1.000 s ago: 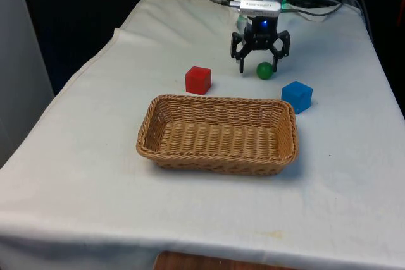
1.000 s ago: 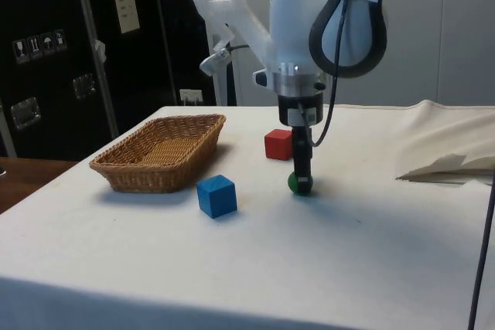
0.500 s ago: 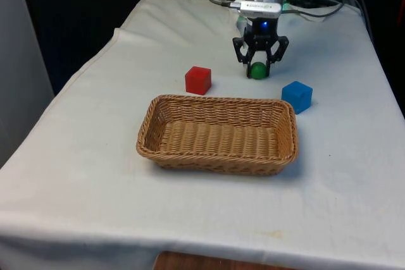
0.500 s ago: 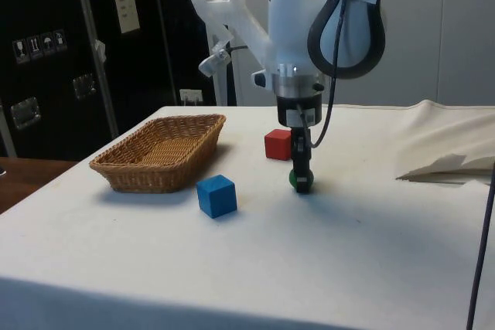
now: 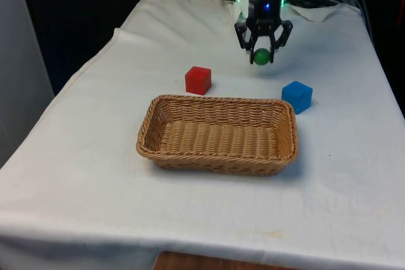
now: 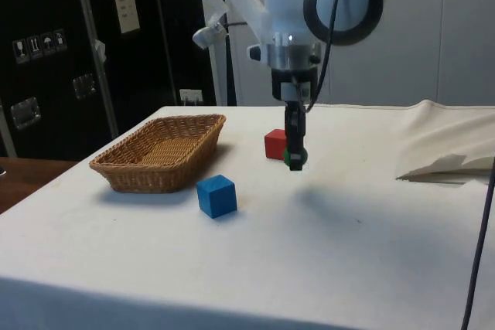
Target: Place all non-red objects into the basket.
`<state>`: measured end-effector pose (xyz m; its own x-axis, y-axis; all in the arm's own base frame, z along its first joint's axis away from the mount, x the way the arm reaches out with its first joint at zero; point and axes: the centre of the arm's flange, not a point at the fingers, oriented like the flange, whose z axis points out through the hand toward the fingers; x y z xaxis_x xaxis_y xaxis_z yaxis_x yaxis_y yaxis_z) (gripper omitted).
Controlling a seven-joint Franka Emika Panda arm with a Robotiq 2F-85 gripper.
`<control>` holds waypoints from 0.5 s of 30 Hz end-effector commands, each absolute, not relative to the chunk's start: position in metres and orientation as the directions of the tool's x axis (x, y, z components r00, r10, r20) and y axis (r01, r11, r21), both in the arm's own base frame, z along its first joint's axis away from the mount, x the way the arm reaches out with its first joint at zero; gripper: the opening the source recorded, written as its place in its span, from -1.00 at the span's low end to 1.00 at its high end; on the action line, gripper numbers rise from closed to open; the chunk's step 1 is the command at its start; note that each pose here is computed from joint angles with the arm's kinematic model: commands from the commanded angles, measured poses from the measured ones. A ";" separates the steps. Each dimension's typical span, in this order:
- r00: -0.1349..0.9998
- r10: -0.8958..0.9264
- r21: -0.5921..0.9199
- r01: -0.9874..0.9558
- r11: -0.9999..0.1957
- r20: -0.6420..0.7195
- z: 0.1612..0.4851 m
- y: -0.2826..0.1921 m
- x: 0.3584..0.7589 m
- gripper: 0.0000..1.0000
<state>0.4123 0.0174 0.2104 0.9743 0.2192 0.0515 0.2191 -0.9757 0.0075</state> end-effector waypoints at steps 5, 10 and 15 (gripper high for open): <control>0.975 0.217 0.004 0.217 -0.976 0.057 0.226 0.016 0.414 -1.00; 0.974 0.215 -0.004 0.216 -0.976 0.070 0.244 0.018 0.417 -1.00; 0.973 0.213 -0.013 0.215 -0.976 0.086 0.262 0.021 0.421 -1.00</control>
